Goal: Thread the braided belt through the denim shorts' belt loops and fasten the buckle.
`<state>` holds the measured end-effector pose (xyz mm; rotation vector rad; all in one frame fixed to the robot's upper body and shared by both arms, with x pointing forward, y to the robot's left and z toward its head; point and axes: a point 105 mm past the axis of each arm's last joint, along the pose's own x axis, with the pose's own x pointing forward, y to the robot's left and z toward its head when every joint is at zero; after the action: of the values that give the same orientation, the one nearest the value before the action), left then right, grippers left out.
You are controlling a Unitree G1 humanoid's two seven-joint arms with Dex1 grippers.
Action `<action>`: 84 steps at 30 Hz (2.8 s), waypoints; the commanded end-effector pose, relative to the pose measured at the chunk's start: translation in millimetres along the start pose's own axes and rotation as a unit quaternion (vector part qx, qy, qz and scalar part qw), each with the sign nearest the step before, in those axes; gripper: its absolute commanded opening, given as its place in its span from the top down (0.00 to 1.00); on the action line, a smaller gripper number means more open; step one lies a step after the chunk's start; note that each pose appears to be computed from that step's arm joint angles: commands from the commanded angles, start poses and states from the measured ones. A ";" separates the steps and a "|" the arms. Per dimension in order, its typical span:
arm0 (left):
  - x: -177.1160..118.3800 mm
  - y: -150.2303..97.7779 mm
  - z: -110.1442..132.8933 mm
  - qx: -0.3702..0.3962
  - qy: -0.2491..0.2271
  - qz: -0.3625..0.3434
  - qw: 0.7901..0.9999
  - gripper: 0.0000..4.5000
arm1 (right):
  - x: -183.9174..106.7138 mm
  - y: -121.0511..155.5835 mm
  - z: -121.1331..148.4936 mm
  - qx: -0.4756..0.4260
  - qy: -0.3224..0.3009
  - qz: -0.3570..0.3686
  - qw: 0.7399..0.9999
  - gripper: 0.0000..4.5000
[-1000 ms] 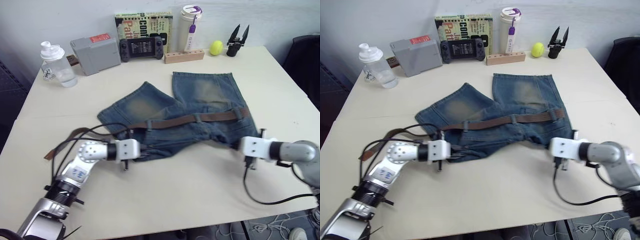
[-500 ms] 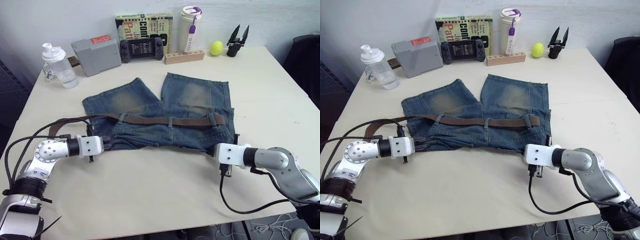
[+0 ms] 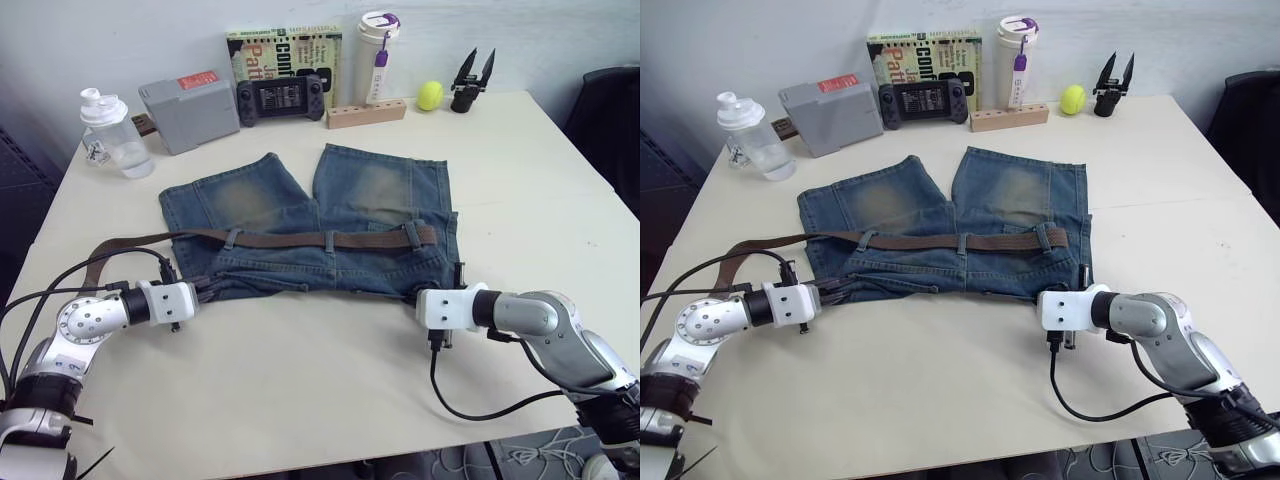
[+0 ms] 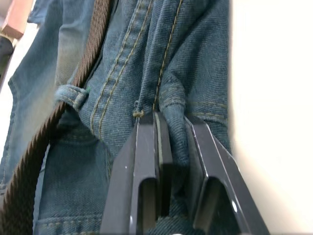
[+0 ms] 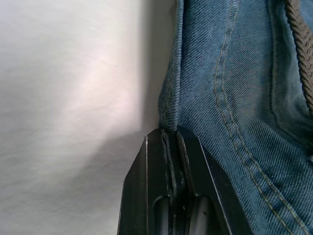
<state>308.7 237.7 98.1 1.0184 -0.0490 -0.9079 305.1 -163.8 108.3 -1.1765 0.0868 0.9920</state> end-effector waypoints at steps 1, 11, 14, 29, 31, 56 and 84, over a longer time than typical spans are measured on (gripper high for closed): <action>-5.2 -50.3 -15.4 -0.051 0.049 -0.092 0.993 0.87 | -8.9 -5.5 -33.0 -0.015 0.071 -0.010 0.997 0.99; -3.7 -53.9 -13.8 -0.059 0.064 -0.095 0.992 0.87 | -2.7 -10.2 -37.2 -0.012 0.062 -0.014 0.998 0.99; -4.1 -50.5 -17.5 -0.056 0.072 -0.090 0.992 0.87 | -2.6 -8.5 -32.8 -0.005 0.053 -0.012 0.999 0.99; -8.5 -35.1 -41.9 0.006 0.136 -0.071 0.988 0.87 | -4.7 6.6 -28.4 0.024 0.050 0.016 0.998 0.99; -8.9 -33.0 -43.8 0.014 0.140 -0.067 0.988 0.87 | -4.5 8.2 -27.1 0.032 0.049 0.020 0.998 0.99; -29.2 34.1 40.9 -0.202 -0.049 -0.046 0.977 0.25 | -45.1 -136.6 -30.0 0.526 -0.068 -0.084 0.844 0.00; -2.3 105.8 3.8 -0.457 -0.085 0.078 0.882 0.23 | -7.3 -116.8 -19.5 0.606 -0.132 0.014 0.784 0.93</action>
<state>365.2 257.4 183.6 0.1376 0.0985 -0.7472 392.8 -194.0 176.2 0.1455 0.5005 0.8077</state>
